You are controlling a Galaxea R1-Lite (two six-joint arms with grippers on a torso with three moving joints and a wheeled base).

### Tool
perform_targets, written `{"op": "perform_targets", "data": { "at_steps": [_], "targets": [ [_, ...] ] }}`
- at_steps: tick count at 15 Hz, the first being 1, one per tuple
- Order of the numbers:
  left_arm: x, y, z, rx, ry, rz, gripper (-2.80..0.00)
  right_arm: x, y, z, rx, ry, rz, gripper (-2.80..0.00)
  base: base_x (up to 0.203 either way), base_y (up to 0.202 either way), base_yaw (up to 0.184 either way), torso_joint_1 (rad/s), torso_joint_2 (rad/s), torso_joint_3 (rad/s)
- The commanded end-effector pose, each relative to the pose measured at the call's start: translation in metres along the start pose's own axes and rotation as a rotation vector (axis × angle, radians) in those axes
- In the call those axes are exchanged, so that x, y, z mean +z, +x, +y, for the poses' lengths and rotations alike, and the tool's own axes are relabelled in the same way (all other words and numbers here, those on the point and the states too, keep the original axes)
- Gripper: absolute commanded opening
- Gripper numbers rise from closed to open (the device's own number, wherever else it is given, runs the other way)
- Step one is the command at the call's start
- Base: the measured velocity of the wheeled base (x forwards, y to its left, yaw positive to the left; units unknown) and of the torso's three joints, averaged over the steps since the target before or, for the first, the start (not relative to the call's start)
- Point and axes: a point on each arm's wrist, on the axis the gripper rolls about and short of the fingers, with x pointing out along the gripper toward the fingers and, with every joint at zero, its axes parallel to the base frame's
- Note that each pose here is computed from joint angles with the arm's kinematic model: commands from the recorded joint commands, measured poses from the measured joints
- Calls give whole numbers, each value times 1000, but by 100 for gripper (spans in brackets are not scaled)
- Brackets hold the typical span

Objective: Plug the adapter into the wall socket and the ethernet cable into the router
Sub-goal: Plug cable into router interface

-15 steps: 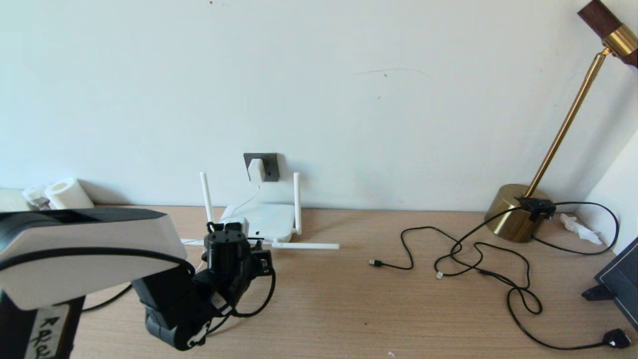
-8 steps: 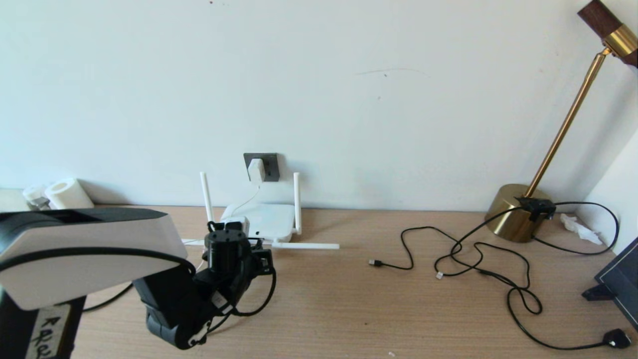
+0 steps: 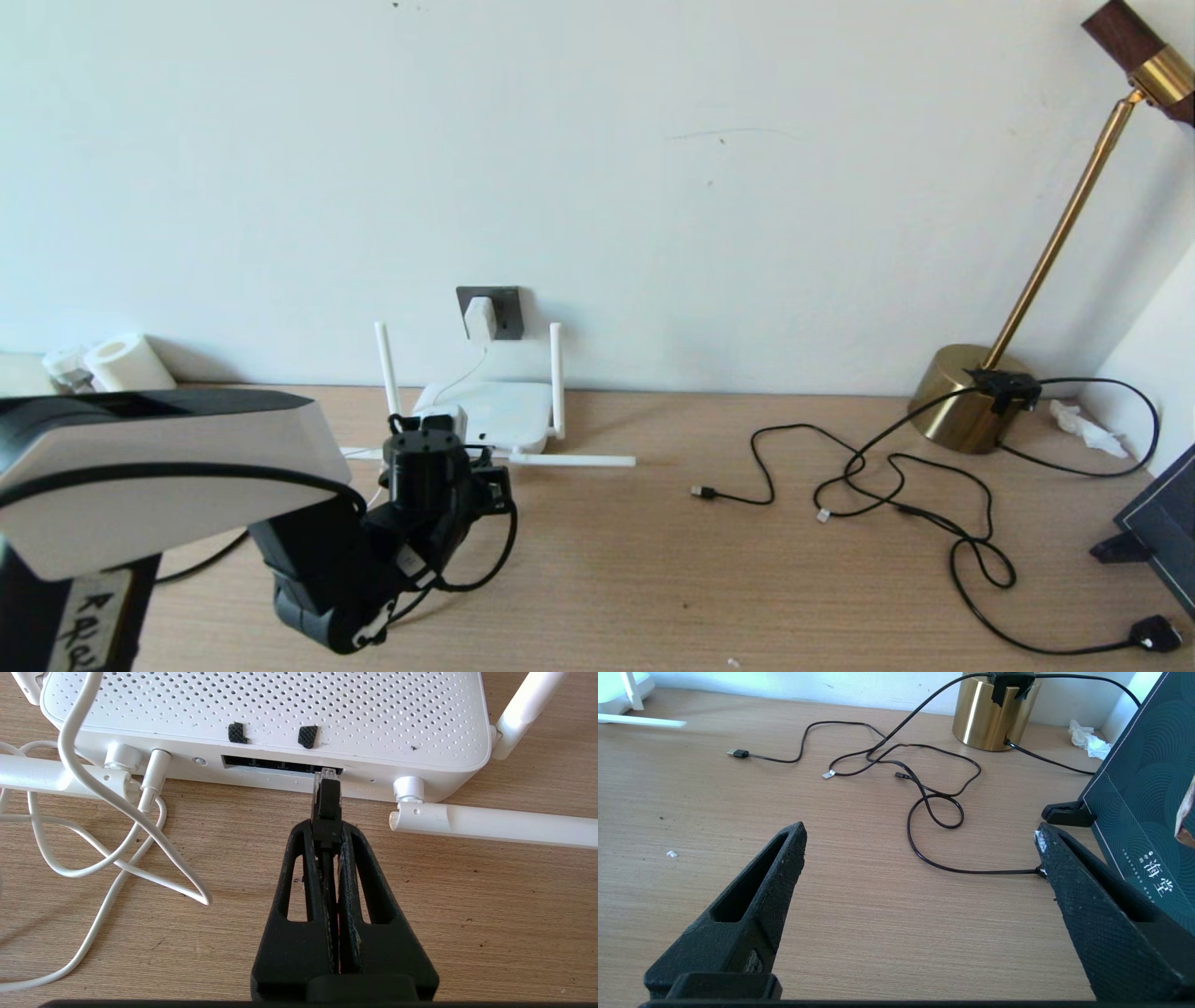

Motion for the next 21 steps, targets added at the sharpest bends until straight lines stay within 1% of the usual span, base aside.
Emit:
{"op": "perform_targets", "data": {
  "at_steps": [1,5,8,21],
  "targets": [
    [2,0,0,2,-7,-12,-280,0,0,0,1,-1,2,0,0,0,0,0,0,0],
    [4,3,7,11,-13,-15,-280,0,0,0,1,-1,2,0,0,0,0,0,0,0],
    [5,4,9,13,-9,-16,-280,0,0,0,1,-1,2,0,0,0,0,0,0,0],
    [6,9,6,-1,-12,-26,-280,0,0,0,1,-1,2,0,0,0,0,0,0,0]
  ]
}}
